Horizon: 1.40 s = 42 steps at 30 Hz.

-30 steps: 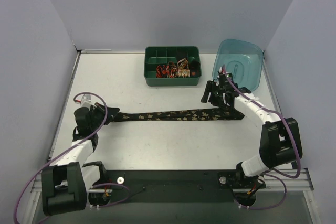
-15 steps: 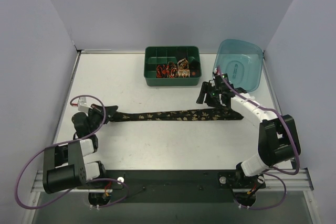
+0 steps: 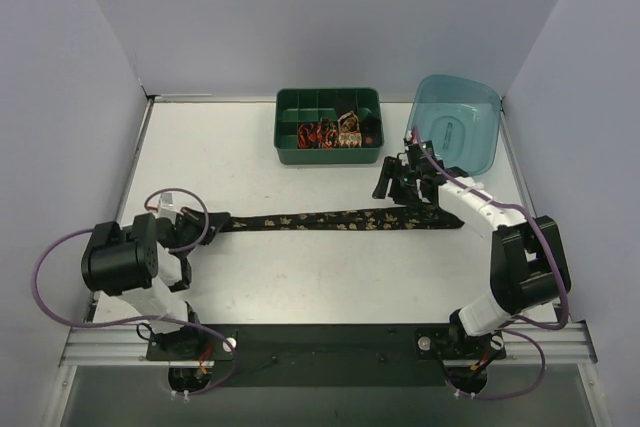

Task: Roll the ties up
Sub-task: Flatten out the tie at the center of the board.

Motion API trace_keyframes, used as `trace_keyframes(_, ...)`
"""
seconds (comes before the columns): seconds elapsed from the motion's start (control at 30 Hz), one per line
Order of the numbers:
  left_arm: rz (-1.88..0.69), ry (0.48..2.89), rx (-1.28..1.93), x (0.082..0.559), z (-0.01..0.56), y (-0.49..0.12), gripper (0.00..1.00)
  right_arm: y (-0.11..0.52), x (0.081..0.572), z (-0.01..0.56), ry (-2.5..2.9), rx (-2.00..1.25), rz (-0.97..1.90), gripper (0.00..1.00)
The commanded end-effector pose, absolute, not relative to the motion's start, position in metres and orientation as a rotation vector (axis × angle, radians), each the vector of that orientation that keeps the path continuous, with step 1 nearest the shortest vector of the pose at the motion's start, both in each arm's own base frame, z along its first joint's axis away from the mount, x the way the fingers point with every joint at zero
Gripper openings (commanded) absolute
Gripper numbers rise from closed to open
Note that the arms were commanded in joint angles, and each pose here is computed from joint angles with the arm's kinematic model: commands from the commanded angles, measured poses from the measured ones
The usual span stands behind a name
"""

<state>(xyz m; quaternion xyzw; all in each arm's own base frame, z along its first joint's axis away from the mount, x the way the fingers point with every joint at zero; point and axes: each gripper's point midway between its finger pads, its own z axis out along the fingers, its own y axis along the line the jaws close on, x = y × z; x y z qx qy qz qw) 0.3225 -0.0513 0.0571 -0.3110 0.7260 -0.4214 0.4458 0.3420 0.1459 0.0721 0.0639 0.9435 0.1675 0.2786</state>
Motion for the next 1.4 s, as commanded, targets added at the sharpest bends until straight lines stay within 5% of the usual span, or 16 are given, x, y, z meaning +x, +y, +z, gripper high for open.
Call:
trace_keyframes(0.0, -1.120, 1.678, -0.652, 0.330, 0.079, -0.056, 0.00, 0.150, 0.343, 0.078, 2.516, 0.160, 0.457, 0.61)
trace_keyframes(0.43, -1.131, 1.681, -0.680, 0.334, 0.069, -0.059, 0.00, 0.146, 0.342, 0.086, 2.501, 0.155, 0.440, 0.61)
trace_keyframes(0.9, -0.979, 1.700, -0.556, 0.347, 0.129, -0.047, 0.00, 0.157, 0.344, 0.093, 2.478, 0.108, 0.474, 0.61)
trace_keyframes(1.37, -0.913, 1.765, -0.726, 0.344, 0.079, -0.035, 0.00, 0.161, 0.344, 0.090, 2.487, 0.091, 0.496, 0.61)
